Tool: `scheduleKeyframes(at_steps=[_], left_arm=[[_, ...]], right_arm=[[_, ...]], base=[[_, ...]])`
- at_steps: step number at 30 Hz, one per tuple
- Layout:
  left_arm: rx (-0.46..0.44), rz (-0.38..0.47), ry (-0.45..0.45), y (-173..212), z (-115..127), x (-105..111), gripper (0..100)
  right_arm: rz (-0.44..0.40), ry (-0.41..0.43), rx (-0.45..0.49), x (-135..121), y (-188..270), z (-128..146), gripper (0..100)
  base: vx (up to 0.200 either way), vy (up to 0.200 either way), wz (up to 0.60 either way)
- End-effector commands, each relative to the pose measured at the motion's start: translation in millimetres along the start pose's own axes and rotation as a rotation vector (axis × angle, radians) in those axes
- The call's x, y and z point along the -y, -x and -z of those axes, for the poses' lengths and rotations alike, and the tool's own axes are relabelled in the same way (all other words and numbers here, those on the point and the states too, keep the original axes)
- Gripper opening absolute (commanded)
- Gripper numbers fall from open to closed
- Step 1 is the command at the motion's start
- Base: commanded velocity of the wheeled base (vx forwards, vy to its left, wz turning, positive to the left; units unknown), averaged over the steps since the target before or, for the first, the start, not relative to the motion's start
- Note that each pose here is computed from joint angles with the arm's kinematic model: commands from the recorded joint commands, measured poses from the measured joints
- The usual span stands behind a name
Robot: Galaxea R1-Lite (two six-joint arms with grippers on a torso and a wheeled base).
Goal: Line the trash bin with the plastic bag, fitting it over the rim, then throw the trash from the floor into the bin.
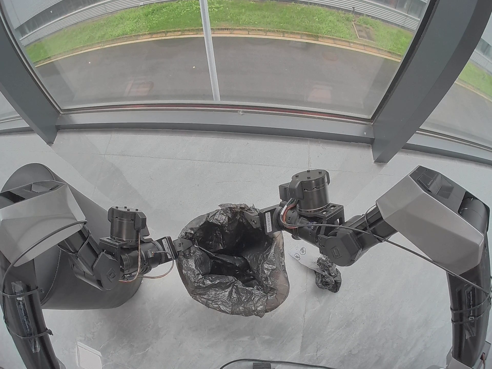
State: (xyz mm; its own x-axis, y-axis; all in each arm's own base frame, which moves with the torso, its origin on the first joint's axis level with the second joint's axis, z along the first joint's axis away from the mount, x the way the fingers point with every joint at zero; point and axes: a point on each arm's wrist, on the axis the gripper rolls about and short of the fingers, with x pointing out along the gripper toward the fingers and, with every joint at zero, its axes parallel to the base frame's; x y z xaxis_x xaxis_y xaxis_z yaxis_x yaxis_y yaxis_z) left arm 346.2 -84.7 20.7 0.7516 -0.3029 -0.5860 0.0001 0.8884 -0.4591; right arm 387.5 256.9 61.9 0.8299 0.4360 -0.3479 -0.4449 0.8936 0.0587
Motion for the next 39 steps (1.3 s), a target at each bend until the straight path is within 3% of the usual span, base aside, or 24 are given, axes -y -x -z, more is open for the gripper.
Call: scheduleKeyframes(at_steps=[1, 23, 39], left_arm=[[-0.025, -0.019, 0.005, -7, 7, -6, 100], [0.007, 0.033, 0.050, 22, 2, 15, 100], [0.016, 0.027, 0.070, 20, -2, 10, 100]], right_arm=[[0.001, 0.000, 0.001, 0, -2, 1, 100], [0.003, -0.005, 0.011, 1, 1, -4, 100], [0.034, -0.016, 0.000, 17, -3, 0, 100]], base=[[0.000, 0.000, 0.00], [0.000, 0.000, 0.00], [0.000, 0.000, 0.00]])
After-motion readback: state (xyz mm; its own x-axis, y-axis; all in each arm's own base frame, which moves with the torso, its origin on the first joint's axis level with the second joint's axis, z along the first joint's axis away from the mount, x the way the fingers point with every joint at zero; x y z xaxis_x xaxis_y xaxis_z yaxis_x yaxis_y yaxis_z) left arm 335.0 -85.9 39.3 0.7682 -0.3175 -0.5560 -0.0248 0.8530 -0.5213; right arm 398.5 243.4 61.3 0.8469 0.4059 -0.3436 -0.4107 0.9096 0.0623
